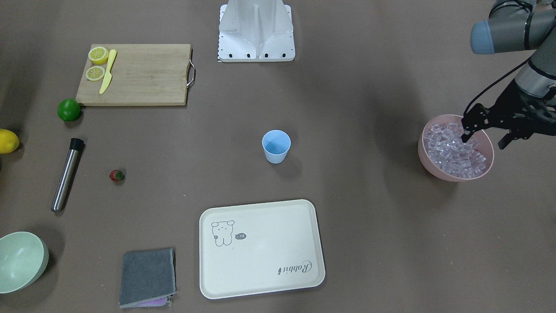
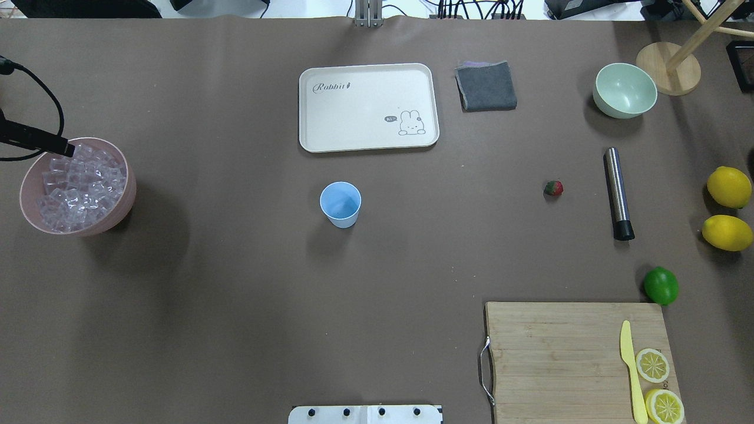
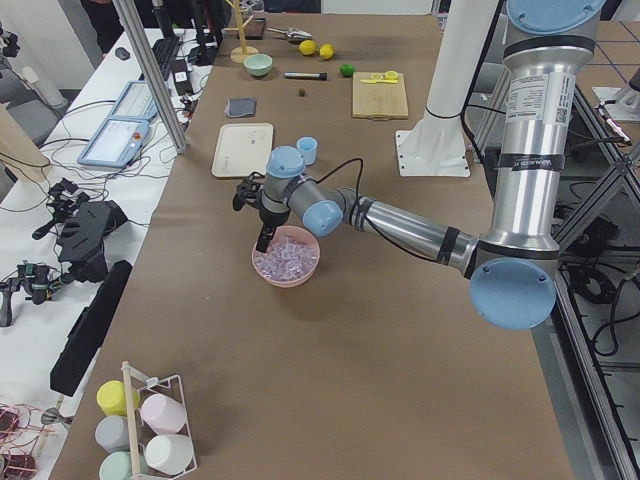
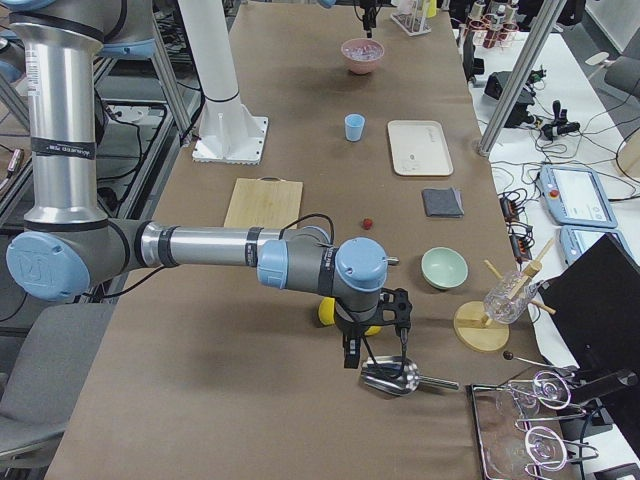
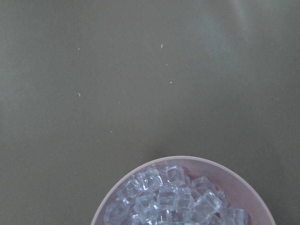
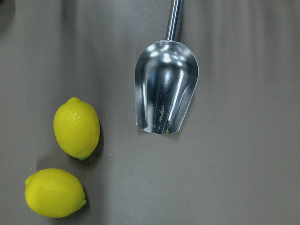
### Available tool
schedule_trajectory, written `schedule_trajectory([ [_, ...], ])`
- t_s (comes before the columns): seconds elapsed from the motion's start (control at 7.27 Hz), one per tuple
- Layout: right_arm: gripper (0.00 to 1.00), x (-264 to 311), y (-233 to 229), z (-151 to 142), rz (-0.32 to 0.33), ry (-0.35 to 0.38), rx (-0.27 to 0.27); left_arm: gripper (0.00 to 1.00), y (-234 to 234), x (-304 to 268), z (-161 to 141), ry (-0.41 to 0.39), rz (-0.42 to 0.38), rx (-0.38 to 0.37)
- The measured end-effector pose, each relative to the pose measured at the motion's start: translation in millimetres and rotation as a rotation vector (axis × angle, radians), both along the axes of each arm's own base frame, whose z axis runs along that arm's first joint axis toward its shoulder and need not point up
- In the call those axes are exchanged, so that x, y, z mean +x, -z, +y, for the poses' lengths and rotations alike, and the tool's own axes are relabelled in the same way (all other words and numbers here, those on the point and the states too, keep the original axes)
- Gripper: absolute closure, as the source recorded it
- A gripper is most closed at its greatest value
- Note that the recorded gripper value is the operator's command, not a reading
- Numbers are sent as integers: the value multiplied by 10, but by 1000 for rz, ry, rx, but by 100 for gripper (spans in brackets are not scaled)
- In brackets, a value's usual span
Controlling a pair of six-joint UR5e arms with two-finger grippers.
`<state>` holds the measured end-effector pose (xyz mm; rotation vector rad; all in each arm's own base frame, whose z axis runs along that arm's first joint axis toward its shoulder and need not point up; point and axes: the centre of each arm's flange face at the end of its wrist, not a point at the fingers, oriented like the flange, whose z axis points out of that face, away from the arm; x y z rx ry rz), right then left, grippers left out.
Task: Mash ice and strawberries in cup
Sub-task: 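Move the left gripper over the pink bowl of ice cubes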
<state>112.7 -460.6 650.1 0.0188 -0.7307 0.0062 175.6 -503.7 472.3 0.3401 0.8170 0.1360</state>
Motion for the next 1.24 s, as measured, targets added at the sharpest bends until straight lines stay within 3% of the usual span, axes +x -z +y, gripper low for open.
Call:
schedule_trajectory([
  [0.41,0,4,-16,11,-1,-1,-8,20,17,398,149,-80,-1,9],
  [1.24,0,1,-38,49,-1,-2,-17,23,-103,624,179,-153,-29,36],
])
